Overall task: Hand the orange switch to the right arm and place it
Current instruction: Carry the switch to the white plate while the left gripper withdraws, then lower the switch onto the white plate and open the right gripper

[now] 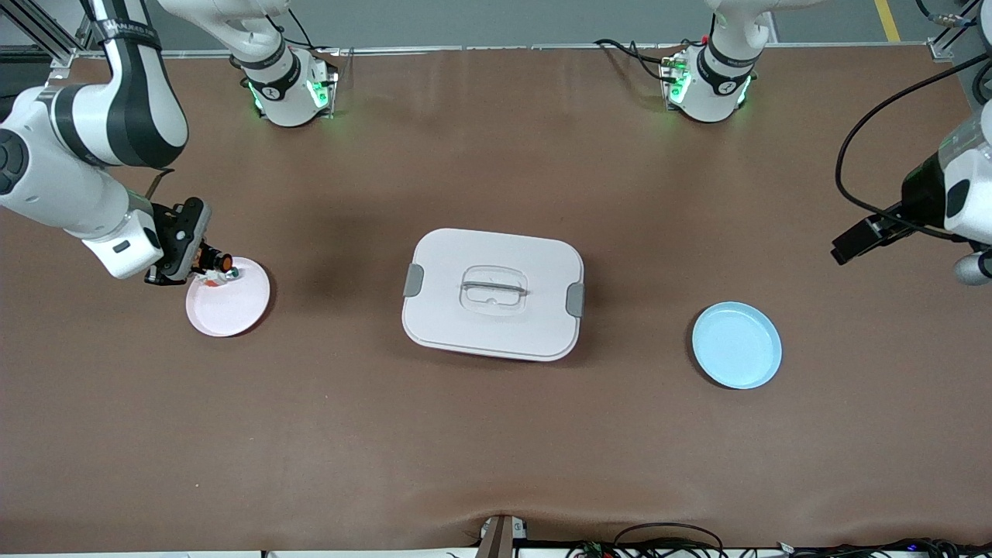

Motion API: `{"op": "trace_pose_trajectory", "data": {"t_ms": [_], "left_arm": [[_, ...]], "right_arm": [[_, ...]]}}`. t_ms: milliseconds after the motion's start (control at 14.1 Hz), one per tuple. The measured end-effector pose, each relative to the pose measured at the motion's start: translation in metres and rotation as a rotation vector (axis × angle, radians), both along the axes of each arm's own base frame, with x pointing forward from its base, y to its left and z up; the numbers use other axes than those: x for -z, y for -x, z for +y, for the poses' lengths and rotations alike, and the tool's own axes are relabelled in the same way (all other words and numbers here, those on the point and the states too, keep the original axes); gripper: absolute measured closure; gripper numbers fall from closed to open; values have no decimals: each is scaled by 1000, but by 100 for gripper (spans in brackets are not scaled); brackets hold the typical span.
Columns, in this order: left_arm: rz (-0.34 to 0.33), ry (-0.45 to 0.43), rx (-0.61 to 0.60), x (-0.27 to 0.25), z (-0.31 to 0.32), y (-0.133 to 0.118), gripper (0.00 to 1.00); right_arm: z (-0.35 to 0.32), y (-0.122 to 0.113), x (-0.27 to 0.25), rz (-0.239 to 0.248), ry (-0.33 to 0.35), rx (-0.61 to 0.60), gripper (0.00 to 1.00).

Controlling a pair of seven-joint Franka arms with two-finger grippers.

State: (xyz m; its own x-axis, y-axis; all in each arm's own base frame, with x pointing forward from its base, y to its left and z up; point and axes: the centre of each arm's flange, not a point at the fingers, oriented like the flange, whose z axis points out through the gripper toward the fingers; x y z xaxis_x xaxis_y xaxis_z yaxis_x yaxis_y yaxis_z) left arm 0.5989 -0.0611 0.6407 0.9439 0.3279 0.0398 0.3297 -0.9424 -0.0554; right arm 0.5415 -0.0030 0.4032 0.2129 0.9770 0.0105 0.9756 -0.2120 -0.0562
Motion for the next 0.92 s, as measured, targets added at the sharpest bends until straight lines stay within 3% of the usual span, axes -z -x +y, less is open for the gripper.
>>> {"op": "trace_pose_trajectory", "data": {"t_ms": [496,920], "left_arm": [[-21,46,141,-12,42,42,0],[-8,42,222,-12,42,49,0]], "right_arm": [[-36,16,46,-87,9,-24,59],[-54,14,76,-116,23,-12,59]]}}
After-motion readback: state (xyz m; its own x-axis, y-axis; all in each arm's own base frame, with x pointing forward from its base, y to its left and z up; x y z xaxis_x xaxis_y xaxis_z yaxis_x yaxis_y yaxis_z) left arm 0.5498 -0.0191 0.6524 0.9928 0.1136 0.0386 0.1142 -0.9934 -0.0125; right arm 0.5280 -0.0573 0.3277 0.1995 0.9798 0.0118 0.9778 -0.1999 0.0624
